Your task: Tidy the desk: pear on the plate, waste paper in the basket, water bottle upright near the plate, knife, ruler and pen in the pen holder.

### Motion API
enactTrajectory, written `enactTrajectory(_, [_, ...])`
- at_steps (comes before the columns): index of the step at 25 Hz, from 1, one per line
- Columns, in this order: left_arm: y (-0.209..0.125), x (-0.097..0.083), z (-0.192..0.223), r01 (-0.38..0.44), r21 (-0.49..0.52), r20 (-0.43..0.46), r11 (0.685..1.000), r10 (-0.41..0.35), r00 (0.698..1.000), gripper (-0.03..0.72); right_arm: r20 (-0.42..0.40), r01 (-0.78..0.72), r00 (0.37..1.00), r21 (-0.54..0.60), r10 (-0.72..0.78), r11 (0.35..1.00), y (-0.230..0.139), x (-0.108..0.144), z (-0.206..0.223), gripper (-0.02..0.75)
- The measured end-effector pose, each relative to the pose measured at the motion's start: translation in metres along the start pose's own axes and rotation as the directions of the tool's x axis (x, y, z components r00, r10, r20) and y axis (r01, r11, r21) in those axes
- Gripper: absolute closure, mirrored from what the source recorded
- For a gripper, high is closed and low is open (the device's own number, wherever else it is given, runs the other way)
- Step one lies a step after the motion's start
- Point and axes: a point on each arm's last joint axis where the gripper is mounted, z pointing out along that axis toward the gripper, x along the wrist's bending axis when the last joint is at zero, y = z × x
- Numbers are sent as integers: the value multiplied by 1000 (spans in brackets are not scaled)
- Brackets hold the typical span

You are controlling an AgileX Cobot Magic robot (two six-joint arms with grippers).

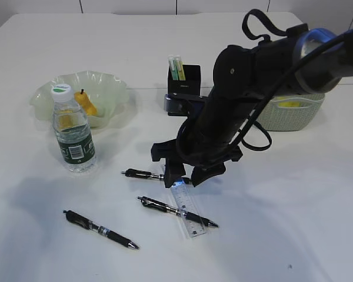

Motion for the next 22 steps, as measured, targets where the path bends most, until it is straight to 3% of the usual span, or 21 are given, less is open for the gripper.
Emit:
enactTrajectory(11, [0,0,0,0,0,0,1000,0,1000,286,-100,-102,990,-62,96,993,7,8,-1,310])
enactTrajectory(15, [0,0,0,0,0,0,1000,0,1000,286,-97,-99,991,-69,92,993,7,8,-1,310])
enactTrajectory(22, [0,0,0,0,0,0,1000,0,1000,286,-20,-35,999,-79,34,996,9,3,-3,310])
